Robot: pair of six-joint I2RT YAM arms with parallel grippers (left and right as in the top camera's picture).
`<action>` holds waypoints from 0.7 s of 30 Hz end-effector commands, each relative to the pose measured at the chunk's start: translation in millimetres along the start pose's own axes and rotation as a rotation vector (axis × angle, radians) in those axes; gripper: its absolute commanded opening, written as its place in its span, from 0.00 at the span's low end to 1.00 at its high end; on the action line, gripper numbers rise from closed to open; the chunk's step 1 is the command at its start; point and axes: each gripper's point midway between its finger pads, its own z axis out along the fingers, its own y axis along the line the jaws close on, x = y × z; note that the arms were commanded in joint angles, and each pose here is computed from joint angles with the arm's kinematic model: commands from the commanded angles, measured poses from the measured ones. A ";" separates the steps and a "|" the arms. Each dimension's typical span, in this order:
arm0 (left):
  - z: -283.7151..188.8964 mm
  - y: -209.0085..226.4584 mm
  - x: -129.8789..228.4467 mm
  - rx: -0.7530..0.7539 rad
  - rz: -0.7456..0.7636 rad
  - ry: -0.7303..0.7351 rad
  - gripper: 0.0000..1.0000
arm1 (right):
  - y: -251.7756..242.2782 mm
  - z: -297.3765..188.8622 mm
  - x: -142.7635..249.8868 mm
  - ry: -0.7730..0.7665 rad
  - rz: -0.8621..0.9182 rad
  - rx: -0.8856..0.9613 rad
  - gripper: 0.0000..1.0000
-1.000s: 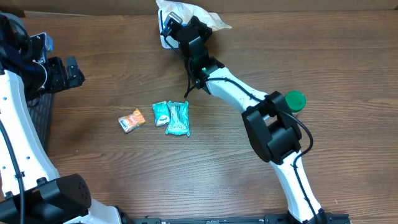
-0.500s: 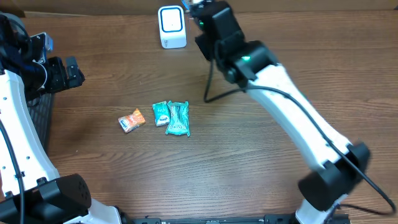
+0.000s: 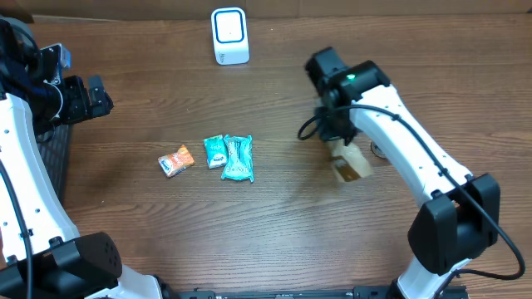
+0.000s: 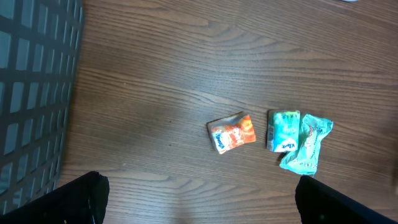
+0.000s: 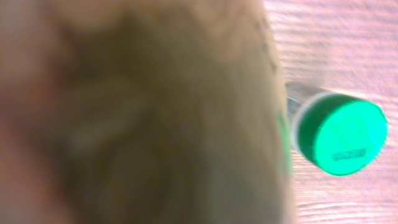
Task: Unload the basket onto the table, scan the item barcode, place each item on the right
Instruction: 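Carry the bag right and place it beside the jar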
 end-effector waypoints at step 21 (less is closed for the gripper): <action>-0.1 0.3 -0.9 0.001 0.019 -0.003 0.99 | -118.3 63.0 21.4 0.116 0.298 0.050 0.04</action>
